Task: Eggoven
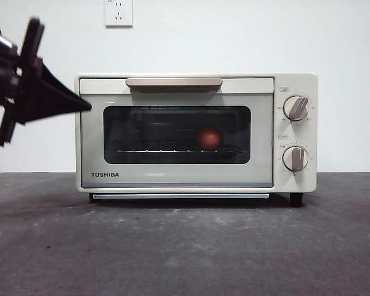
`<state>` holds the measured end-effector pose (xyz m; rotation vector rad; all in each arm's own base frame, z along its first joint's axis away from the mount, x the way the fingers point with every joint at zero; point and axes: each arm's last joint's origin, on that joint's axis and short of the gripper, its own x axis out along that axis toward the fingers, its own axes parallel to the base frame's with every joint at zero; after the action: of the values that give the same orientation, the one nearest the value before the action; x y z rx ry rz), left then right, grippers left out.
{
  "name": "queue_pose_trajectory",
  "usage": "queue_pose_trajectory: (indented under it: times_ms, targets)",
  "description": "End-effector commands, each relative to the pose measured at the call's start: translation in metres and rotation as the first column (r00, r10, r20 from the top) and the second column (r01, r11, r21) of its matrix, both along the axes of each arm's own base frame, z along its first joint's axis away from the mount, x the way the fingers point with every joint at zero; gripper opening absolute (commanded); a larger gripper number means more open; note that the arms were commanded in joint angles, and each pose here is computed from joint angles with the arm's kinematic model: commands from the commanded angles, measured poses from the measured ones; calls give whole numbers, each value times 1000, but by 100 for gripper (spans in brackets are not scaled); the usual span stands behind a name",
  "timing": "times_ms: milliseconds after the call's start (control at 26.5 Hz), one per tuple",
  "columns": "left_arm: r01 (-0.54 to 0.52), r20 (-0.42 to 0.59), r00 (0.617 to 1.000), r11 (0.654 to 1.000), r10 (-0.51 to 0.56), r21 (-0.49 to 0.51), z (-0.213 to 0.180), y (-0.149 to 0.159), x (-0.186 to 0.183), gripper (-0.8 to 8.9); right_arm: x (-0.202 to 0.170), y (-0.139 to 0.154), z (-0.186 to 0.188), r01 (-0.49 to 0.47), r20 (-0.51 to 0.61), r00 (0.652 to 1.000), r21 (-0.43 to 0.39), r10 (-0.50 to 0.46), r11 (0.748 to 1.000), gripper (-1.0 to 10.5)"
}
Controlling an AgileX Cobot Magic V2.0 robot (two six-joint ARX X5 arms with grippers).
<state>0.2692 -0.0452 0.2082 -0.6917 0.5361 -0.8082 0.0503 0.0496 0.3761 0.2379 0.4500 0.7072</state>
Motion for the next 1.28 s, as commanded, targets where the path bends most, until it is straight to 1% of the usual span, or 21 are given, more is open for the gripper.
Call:
queue_pose_trajectory:
  times_ms: [38,113,226,340,415,491,604,755,868,906,1019,1283]
  targets:
    - [-3,70,998,997,-2,81,18,-2,-13,7,0,1,3,10,1,1000,-8,-10,1000,332]
    - [-27,89,996,990,14,139,27,-4,-26,7,2,2,2,12,-10,1000,-26,-13,1000,332]
    - [-81,115,992,967,54,243,43,-7,-52,7,7,6,-1,21,-21,1000,-70,-23,997,332]
    - [-137,161,983,925,84,354,59,-8,-78,7,13,13,-3,15,-41,999,-106,-19,994,332]
    - [-173,191,976,902,103,395,71,-8,-94,7,19,18,-6,7,-52,999,-136,-15,991,332]
    - [-196,223,969,890,110,411,84,-7,-109,7,25,25,-8,-2,-66,998,-170,-9,985,331]
    - [-224,262,957,884,121,410,101,-4,-127,7,35,34,-13,-16,-90,996,-218,-4,976,321]
    - [-247,289,948,882,134,401,115,2,-146,7,48,47,-21,-28,-126,992,-273,-7,962,278]
    - [-273,304,941,868,151,415,119,5,-155,7,58,56,-25,-15,-141,990,-304,-29,953,214]
    - [-276,307,940,864,151,420,119,6,-157,7,60,58,-27,-13,-143,989,-310,-33,951,176]
    - [-273,297,943,862,151,428,118,7,-161,7,68,66,-29,-10,-140,990,-310,-35,951,-5]
    - [-270,290,945,861,151,432,117,7,-162,7,75,73,-28,-7,-115,993,-285,-27,959,7]
